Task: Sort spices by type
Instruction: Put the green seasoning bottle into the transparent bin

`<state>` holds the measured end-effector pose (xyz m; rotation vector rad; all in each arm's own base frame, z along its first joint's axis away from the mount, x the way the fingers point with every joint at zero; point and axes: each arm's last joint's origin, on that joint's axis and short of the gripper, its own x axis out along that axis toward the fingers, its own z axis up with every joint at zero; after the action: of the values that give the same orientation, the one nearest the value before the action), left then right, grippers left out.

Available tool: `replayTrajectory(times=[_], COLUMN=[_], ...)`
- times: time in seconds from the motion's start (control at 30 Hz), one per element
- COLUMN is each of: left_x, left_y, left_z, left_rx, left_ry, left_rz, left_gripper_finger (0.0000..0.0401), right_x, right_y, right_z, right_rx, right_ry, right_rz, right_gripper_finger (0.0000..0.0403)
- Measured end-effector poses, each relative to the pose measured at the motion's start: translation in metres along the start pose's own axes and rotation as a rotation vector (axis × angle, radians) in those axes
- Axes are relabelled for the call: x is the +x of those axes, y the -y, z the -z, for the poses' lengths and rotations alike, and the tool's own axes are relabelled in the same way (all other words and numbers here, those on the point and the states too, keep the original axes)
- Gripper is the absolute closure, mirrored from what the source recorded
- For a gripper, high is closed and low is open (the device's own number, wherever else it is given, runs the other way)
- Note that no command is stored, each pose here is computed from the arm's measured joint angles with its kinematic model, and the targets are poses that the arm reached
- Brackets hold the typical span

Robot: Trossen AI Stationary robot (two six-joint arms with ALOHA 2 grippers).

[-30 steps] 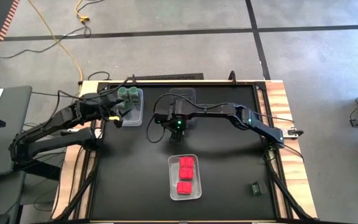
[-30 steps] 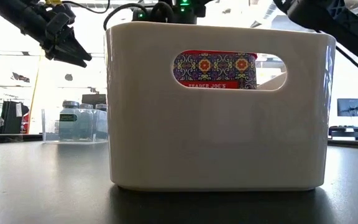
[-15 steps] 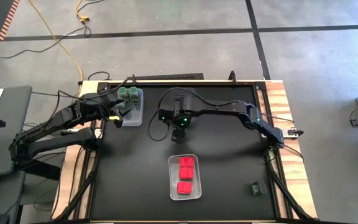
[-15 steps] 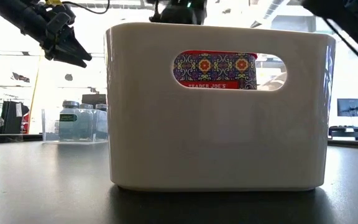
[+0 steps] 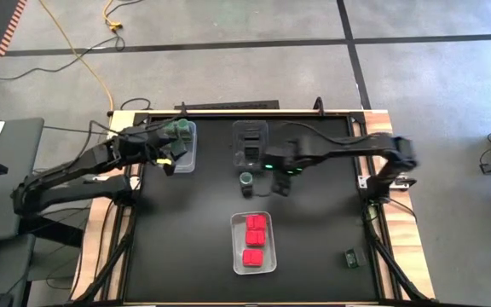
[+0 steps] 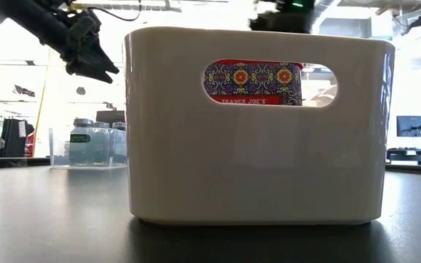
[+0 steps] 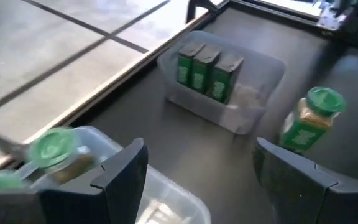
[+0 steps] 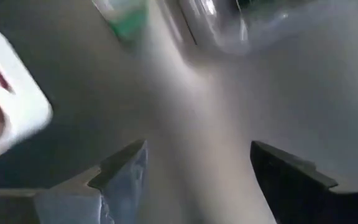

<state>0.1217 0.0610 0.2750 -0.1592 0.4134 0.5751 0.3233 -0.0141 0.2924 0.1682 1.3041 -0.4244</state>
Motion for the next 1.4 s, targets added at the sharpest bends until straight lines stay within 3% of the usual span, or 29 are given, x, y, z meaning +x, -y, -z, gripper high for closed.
replayTrajectory(times=[0.17, 0.3, 0.47, 0.6, 1.0, 1.4], left_x=[0.02, 0.038, 0.061, 0.077, 0.112, 0.164], left_y=[0.018, 0.04, 0.071, 0.094, 0.162, 0.193], left_z=[-0.012, -0.026, -0.047, -0.058, -0.069, -0.051], left_rx=[-0.012, 0.029, 0.056, 0.094, 0.308, 0.178], left_ry=[-0.012, -0.034, -0.068, -0.097, -0.136, -0.29], left_rz=[0.073, 0.063, 0.058, 0.088, 0.205, 0.238], left_gripper_finger=[0.0126, 0.0126, 0.0126, 0.0126, 0.0126, 0.0126], right_x=[-0.003, -0.005, 0.001, 0.015, 0.03, 0.03], right_y=[0.019, 0.028, 0.035, 0.038, 0.048, 0.048], right_z=[0.068, 0.108, 0.144, 0.165, 0.191, 0.191], right_rx=[0.209, 0.32, 0.394, 0.374, 0.363, 0.33], right_ry=[0.086, 0.227, 0.417, 0.486, 0.337, 0.34], right_rz=[-0.046, -0.14, -0.182, -0.181, -0.131, -0.121], right_gripper_finger=[0.009, 0.009, 0.009, 0.009, 0.009, 0.009])
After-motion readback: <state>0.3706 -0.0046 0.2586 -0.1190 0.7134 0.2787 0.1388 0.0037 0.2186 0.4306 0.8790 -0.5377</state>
